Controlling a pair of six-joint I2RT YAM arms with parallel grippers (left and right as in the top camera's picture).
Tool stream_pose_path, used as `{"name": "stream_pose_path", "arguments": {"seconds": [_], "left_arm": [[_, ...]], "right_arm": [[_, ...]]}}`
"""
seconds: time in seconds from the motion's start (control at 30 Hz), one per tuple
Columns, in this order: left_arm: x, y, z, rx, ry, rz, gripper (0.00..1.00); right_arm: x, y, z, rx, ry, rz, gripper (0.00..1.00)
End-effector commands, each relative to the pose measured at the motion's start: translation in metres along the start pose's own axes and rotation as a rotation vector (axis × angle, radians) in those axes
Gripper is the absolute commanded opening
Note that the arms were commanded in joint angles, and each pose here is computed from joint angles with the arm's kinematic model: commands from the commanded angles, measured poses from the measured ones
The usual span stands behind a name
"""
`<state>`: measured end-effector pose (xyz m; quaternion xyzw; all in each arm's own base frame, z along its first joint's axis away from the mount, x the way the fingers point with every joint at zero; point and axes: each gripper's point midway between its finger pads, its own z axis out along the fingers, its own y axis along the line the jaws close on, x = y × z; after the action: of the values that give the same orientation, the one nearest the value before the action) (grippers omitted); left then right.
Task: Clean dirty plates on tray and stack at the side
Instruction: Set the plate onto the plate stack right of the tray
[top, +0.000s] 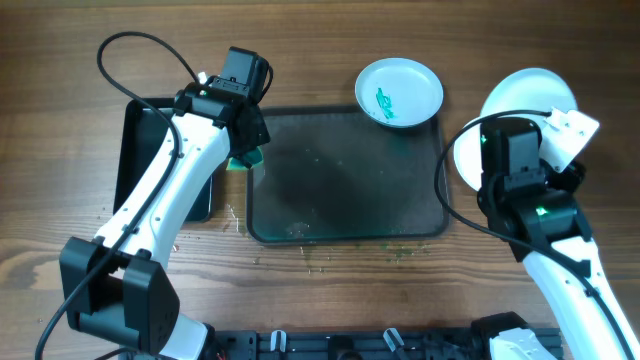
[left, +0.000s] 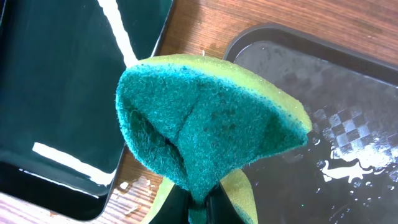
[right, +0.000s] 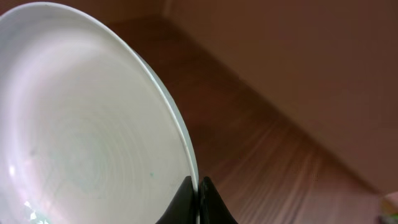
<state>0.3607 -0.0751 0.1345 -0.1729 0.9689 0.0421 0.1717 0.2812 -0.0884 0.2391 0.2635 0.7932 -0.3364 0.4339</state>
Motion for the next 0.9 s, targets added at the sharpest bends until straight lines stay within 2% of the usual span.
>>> {"name": "stream_pose_path", "arguments": {"seconds": [0.0,0.07,0.2,0.33,0.4,0.5,0.53,0.6,0.67,0.77,0.87], "left_arm": [[-0.008,-0.004,-0.009,0.03,-0.03,-0.03,0.04],[-0.008,-0.003,-0.009,0.03,-0.03,-0.03,0.04],[-0.008,-0.004,-0.009,0.033,-0.028,-0.029,0.04],[-0.006,-0.006,-0.009,0.042,-0.021,-0.029,0.04],[-0.007,-0.006,-0.009,0.042,-0.022,-0.029,0.04],[-0.007,-0.006,-0.009,0.044,-0.024,-0.029,0.04],[-0.007,-0.006,-0.009,0.044,-0.025,-0.03,0.04],[-0.007,-0.006,-0.009,0.044,-0.025,-0.03,0.04],[-0.007,-0.006,-0.009,0.044,-0.024,-0.029,0.04],[-0.007,-0.007,-0.009,0.044,-0.025,-0.03,0.04],[-0.008,-0.007,-0.009,0.047,-0.029,-0.031,0.04]], "right_arm": [[-0.009,-0.011,0.006,0.152,-0.052,-0.128,0.04],[0.014,0.023,0.019,0.036,0.041,-0.153,0.04],[0.079,0.064,0.051,-0.122,0.351,0.042,0.04],[0.114,0.065,0.078,-0.217,0.609,0.223,0.04],[0.115,0.065,0.086,-0.313,0.66,0.243,0.04],[0.12,0.057,0.088,-0.322,0.684,0.224,0.06],[0.12,0.057,0.088,-0.328,0.682,0.205,0.2],[0.121,0.057,0.087,-0.333,0.683,0.179,0.38],[0.119,0.058,0.087,-0.341,0.683,0.183,0.42],[0.093,0.089,0.068,-0.583,0.676,0.148,0.46],[0.068,0.127,0.034,-0.887,0.661,0.139,0.43]]}}
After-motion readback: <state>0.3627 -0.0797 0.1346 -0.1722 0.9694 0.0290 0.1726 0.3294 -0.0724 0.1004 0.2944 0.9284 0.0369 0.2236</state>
